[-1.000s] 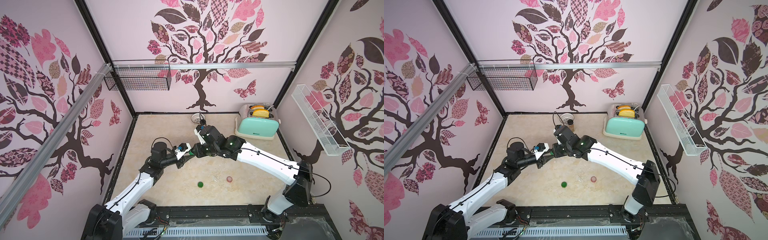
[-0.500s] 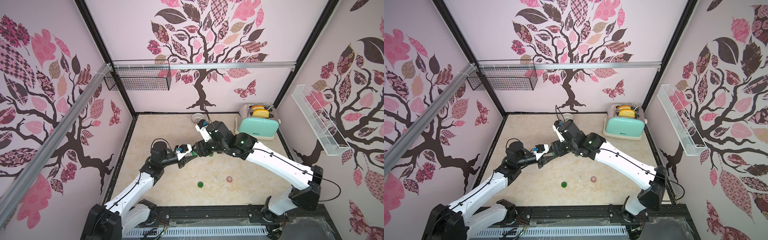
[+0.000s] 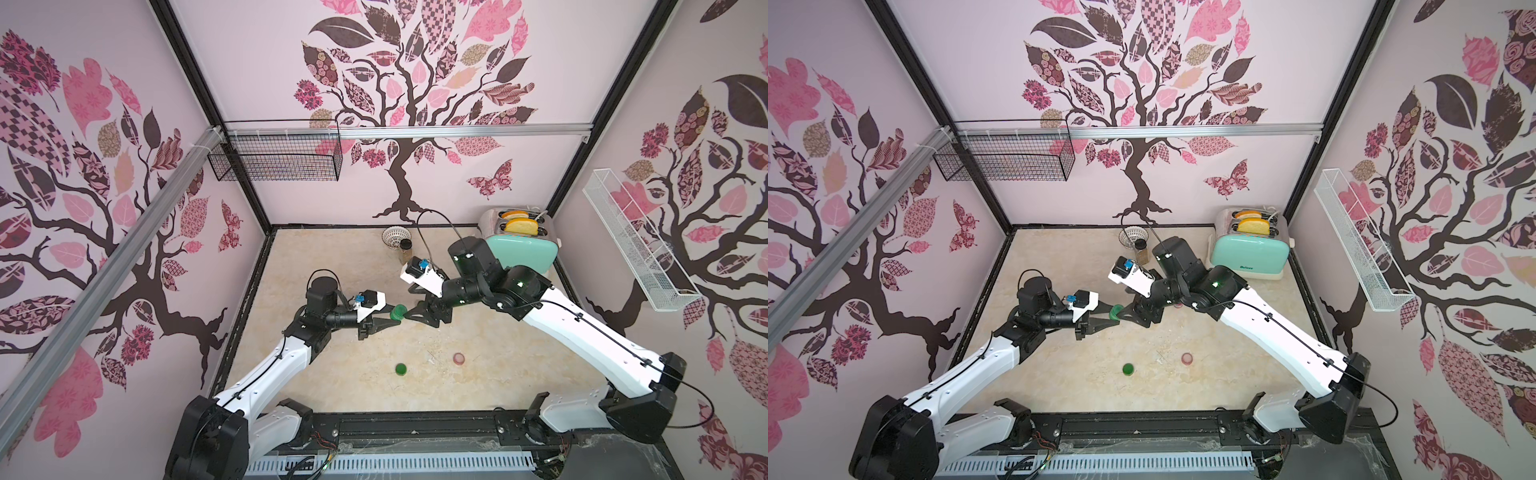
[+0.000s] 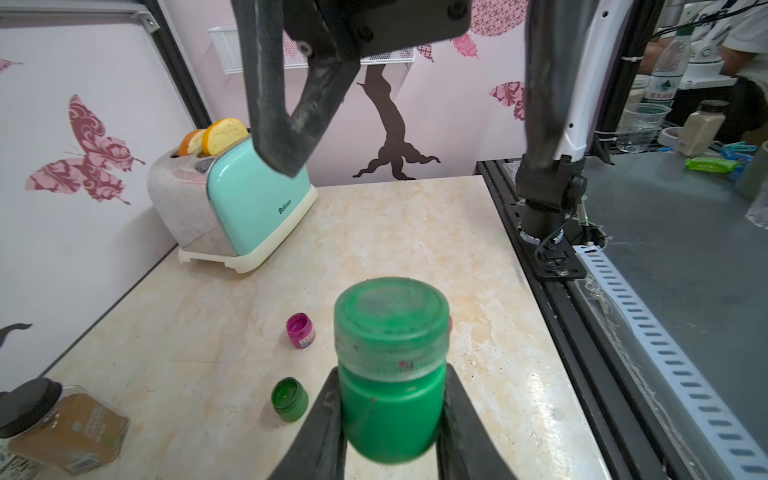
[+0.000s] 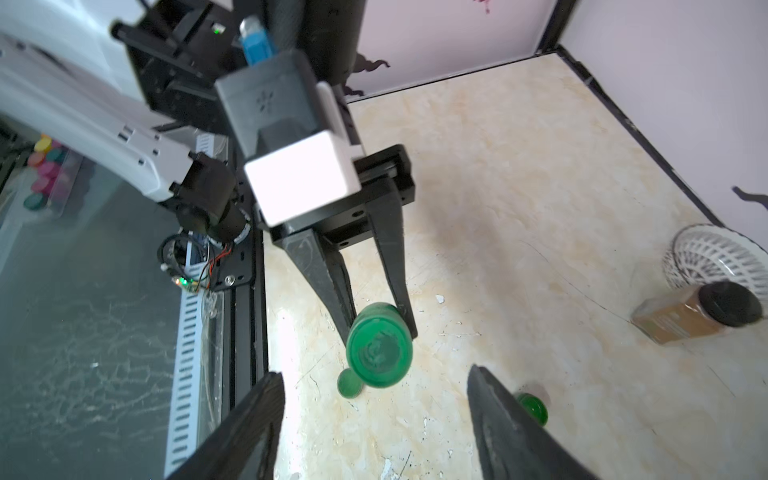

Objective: Close the paint jar lid
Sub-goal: Screw the lid onto the paint jar.

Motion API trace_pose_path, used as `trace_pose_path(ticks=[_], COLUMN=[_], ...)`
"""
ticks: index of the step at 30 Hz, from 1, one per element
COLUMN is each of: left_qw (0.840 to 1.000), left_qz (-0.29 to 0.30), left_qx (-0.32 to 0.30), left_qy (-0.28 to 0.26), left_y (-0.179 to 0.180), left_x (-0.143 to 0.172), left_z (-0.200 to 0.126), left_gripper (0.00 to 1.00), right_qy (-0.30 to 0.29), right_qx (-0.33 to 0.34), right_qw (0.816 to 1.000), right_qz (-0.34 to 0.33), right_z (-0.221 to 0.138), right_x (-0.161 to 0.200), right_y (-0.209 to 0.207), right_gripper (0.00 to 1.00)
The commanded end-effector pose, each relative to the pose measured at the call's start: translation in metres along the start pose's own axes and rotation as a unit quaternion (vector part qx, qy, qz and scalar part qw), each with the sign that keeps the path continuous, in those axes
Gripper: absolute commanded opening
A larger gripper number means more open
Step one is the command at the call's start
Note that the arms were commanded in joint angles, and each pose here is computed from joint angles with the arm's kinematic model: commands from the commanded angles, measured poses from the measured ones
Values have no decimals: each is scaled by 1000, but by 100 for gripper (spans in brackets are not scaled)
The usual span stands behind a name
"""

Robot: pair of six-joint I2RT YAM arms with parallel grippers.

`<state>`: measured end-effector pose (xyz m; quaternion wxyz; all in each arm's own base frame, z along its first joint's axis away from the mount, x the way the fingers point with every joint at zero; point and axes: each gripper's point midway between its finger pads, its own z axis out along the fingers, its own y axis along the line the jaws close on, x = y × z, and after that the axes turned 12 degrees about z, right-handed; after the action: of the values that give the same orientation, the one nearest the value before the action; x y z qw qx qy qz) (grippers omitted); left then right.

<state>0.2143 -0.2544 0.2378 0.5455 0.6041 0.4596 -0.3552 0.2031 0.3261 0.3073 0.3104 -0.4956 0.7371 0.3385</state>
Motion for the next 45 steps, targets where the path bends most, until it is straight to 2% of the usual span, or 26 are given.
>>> trace_pose_path(ticks=[1, 9, 28, 30, 39, 45], left_qw=[999, 1000, 1000, 1000, 1000, 1000], left_qz=[-4, -4, 0, 1, 10, 12], left_qx=[29, 25, 17, 15, 3, 1], left_qy=[-14, -8, -2, -1, 4, 5], left_y=[-5, -4, -3, -3, 1, 0], left_x=[-8, -6, -6, -5, -5, -6], left_z=[1, 1, 1, 1, 0, 0], left_gripper=[27, 27, 27, 27, 27, 27], right_qy=[2, 26, 54, 54, 65, 72], right_qx=[-43, -33, -22, -18, -19, -17], right_qw=[995, 991, 990, 991, 993, 992], right_qz=[-88, -127, -125, -119, -95, -100], right_z=[3, 20, 35, 35, 42, 43], right_x=[3, 12, 14, 13, 19, 20], right_y=[13, 5, 3, 2, 4, 4], right_gripper=[74, 73, 40, 39, 38, 57])
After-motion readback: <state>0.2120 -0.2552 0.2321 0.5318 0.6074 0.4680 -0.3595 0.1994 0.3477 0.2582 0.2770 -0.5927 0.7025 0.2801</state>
